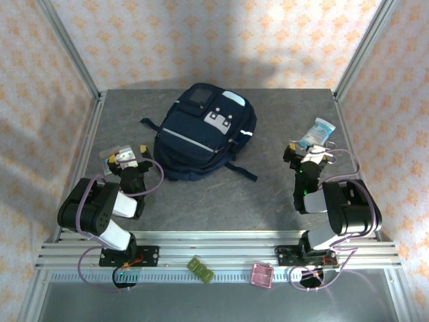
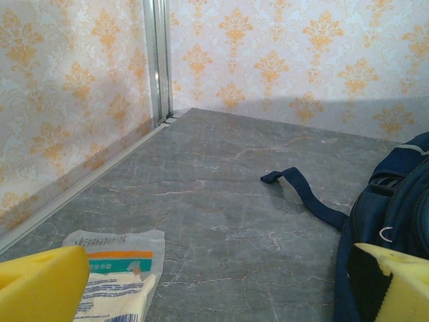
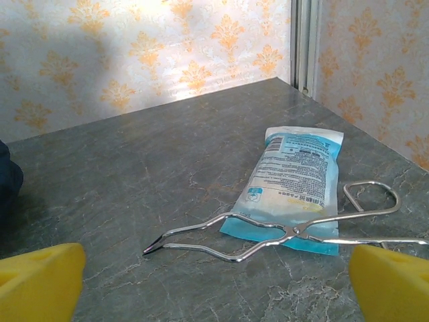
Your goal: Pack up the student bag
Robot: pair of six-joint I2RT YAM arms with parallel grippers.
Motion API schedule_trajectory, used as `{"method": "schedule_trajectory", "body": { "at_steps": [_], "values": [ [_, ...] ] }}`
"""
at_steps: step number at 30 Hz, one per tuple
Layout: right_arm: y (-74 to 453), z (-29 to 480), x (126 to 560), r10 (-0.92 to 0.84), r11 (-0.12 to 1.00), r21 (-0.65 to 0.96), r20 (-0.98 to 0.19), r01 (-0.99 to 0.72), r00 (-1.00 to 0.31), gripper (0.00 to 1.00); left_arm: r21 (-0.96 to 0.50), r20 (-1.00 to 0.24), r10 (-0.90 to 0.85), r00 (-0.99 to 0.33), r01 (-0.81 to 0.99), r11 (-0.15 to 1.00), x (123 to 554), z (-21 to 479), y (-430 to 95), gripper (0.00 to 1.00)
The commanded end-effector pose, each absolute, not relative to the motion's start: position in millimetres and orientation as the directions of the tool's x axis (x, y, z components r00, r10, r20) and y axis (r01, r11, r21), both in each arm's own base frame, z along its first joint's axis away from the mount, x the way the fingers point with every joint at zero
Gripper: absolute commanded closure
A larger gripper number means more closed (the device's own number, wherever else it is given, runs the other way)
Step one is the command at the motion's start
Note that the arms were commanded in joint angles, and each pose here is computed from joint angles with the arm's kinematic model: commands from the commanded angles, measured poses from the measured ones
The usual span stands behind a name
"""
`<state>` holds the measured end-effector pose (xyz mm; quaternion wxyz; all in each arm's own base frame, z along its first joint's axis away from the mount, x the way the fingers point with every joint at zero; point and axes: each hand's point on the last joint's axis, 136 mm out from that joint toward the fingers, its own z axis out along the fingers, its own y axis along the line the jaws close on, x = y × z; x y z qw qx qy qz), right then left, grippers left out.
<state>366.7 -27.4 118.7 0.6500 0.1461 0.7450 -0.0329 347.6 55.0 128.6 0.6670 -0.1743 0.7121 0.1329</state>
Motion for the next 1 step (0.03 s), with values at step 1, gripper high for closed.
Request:
{"method": "schedule_trajectory", "body": {
  "at_steps": [1],
  "values": [
    [-28.7, 126.4, 369.8, 0.181, 0.955, 0.154, -0.980, 0.255, -0.086, 0.00, -0.070, -0.997, -0.074, 0.009, -0.425, 0.902, 350.9, 143.3, 56.9, 0.00]
  ]
}}
